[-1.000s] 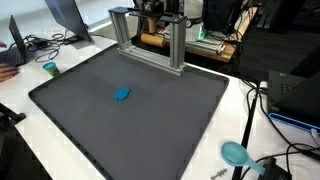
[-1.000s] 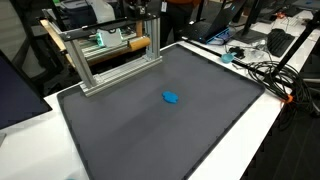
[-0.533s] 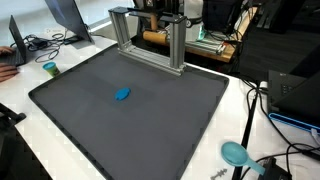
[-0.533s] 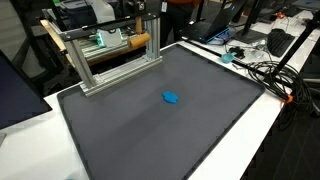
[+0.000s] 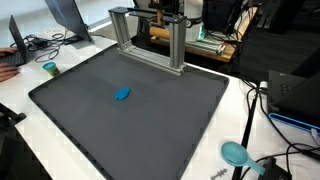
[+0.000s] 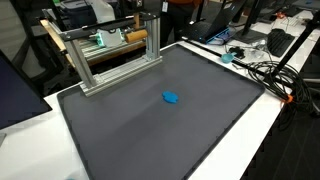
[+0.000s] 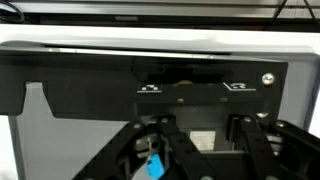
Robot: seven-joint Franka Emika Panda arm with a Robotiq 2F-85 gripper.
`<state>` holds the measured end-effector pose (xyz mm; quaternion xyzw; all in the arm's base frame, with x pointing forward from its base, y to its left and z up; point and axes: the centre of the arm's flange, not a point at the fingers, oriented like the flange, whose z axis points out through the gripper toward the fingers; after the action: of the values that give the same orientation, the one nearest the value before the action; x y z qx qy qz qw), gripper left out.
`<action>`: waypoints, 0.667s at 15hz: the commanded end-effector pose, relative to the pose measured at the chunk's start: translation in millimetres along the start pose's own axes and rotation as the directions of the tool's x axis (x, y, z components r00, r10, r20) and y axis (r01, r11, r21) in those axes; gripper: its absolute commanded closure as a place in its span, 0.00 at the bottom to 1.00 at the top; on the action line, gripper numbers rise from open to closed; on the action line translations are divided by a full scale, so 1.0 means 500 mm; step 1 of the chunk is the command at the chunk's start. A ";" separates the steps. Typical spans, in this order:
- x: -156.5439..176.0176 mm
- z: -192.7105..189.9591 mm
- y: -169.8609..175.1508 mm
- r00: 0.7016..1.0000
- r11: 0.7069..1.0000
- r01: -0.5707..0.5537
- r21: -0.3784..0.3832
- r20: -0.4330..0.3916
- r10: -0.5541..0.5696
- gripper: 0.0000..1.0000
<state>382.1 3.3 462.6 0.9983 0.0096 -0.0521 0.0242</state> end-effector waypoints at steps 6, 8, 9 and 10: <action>-0.023 0.010 -0.012 0.997 0.997 -0.079 -0.003 0.008 0.079 0.35; -0.023 0.012 -0.012 0.998 0.998 -0.067 -0.017 0.018 0.067 0.15; -0.023 0.013 -0.011 0.998 0.998 -0.058 -0.028 0.024 0.058 0.08; -0.022 0.014 -0.008 0.998 0.998 -0.054 -0.031 0.024 0.055 0.03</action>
<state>379.7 1.2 455.7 0.9976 -0.0216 -0.0550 0.0367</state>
